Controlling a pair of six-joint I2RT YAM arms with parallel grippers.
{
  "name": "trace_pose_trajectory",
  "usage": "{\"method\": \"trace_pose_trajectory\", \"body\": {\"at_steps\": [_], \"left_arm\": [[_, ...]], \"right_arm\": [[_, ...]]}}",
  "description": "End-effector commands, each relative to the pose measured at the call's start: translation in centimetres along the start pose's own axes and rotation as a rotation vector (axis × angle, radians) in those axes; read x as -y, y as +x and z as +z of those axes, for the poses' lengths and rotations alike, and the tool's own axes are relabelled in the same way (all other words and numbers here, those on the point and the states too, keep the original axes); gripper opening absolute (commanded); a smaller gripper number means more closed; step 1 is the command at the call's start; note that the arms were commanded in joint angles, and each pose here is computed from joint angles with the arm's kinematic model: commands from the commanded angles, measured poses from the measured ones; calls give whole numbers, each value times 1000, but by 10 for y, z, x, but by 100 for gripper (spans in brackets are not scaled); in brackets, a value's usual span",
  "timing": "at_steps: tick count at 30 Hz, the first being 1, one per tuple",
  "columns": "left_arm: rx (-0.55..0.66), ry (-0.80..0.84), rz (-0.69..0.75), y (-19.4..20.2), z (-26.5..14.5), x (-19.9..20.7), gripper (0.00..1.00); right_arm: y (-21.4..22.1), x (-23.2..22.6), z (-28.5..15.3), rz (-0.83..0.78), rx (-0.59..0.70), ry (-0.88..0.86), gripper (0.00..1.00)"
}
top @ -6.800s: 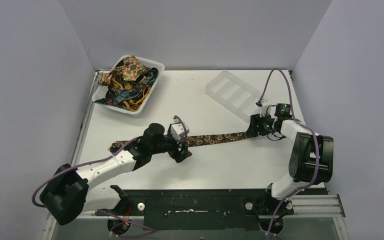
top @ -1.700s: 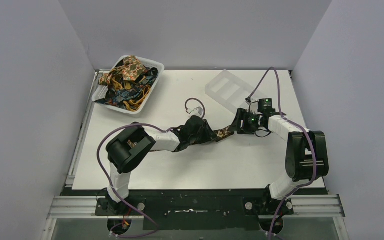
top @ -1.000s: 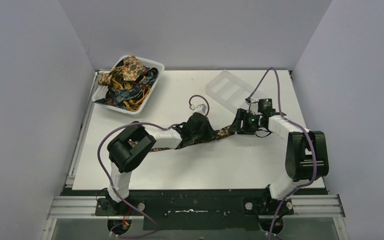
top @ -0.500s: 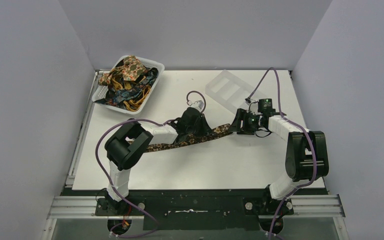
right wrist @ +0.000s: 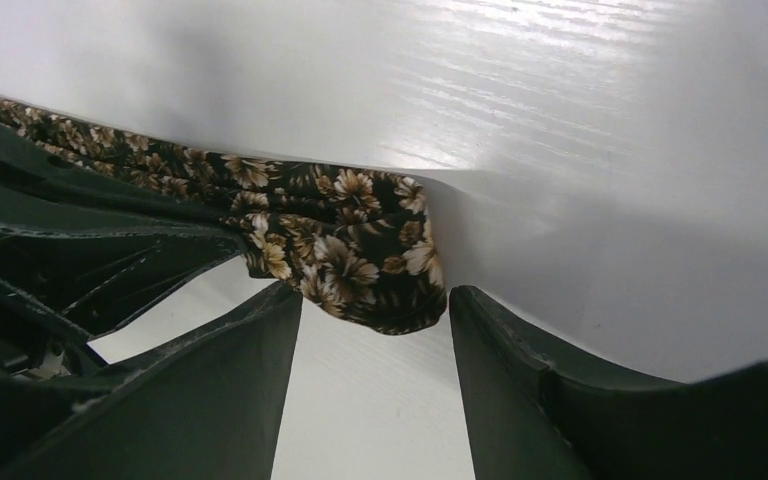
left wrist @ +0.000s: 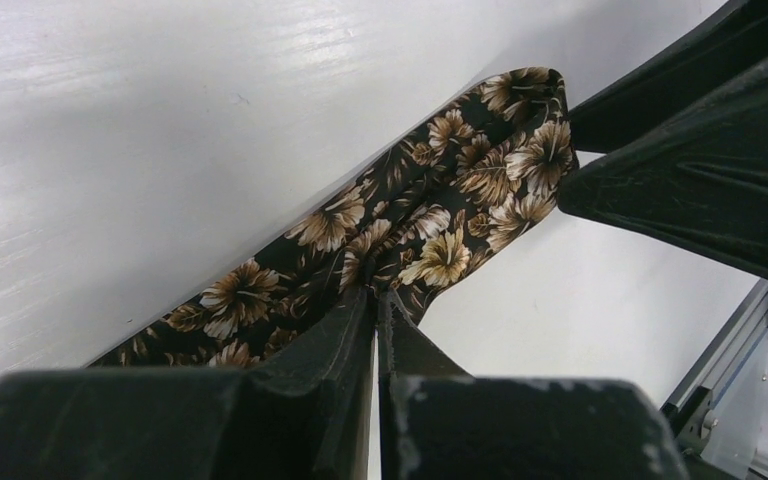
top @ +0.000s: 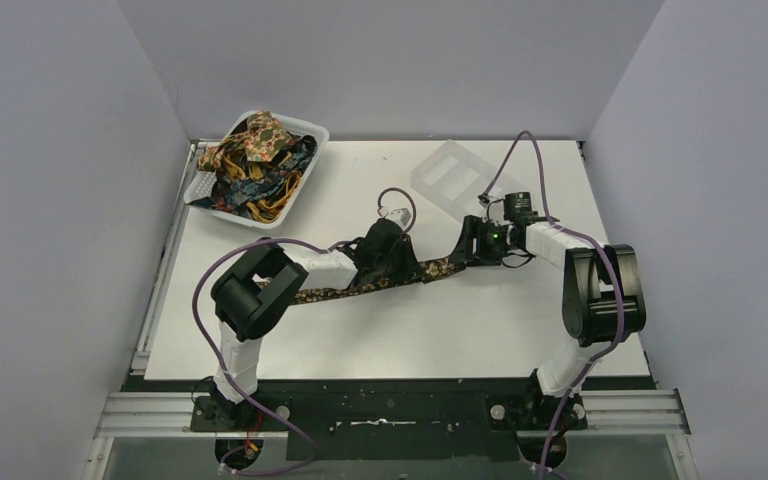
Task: Roll the ties
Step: Roll the tie at the center of the board.
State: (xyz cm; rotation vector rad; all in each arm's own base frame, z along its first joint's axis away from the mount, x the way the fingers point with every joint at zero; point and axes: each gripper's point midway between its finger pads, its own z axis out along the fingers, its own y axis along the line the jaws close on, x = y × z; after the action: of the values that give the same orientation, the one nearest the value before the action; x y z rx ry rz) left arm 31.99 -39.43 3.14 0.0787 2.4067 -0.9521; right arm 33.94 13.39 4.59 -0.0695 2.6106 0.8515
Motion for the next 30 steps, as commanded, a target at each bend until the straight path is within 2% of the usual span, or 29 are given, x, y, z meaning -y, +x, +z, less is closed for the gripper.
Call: {"method": "trace_pose_trajectory", "body": {"at_steps": [1,18,30], "left_arm": [[25,10,60,-15,1,9,3],[77,129,153,-32,5,28,6],[65,123,175,-35,4,11,13]], "right_arm": [[-13,4,6,-47,19,11,56],[-7,-4,11,-26,13,-73,53],[-6,0,14,-15,8,-60,54]]}}
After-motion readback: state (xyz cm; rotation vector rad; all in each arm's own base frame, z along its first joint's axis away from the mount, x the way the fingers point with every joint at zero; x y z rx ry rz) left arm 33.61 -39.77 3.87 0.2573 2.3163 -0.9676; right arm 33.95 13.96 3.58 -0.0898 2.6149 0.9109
